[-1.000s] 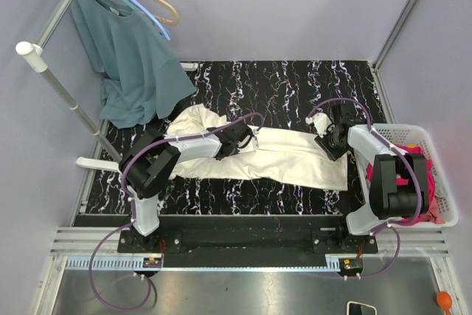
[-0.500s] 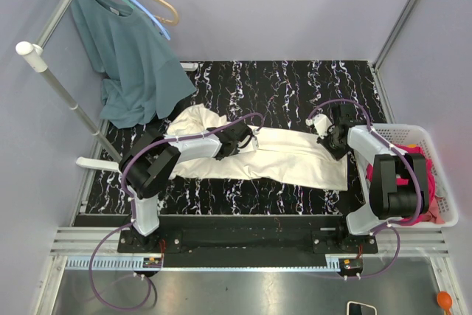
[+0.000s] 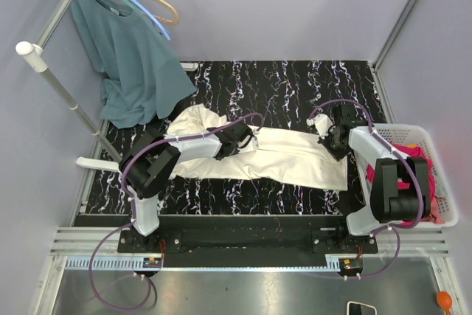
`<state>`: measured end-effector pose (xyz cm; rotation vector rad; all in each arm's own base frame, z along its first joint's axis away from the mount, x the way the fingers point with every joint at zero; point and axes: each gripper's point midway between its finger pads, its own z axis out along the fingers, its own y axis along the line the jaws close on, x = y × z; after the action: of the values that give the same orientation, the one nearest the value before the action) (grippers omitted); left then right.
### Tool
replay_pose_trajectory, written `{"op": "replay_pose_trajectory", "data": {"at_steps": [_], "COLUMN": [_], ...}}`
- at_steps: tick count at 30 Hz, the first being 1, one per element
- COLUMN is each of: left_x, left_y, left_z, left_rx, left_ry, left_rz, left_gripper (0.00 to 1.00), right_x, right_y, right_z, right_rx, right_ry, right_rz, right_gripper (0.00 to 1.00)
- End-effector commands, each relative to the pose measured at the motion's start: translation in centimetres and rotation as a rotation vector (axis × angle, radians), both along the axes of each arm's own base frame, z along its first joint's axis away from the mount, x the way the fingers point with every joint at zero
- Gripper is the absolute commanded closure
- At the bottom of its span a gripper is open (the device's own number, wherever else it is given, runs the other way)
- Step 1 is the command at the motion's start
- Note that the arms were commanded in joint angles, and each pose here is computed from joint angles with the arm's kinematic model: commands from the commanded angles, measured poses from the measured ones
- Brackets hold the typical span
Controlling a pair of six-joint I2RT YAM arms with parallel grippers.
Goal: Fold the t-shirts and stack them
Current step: Fold the tshirt
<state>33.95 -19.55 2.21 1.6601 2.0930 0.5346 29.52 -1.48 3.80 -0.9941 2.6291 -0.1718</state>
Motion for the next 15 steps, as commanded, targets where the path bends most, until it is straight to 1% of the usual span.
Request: {"op": "replay_pose_trajectory", "data": {"at_steps": [1, 8, 15], "left_x": [0.2, 0.4, 0.6], "left_y": [0.3, 0.4, 0.6], "left_z": [0.1, 0.8, 2.1], "left_rx": [0.016, 0.025, 0.030], "left_ry": [-0.023, -0.040, -0.063], "left_rz": [0.001, -0.001, -0.004], "left_gripper": [1.00, 1.00, 1.00], "right_x": [-1.1, -3.6, -6.5], "right_y": [0.3, 1.0, 2.0], "right_z": [1.8, 2.7, 2.3], "right_rx": [0.016, 0.060, 0.123], "right_ry": [-0.022, -0.013, 0.039], "right_rz": [-0.004, -0.002, -0.024], "right_gripper": [0.99, 0.99, 0.97]}}
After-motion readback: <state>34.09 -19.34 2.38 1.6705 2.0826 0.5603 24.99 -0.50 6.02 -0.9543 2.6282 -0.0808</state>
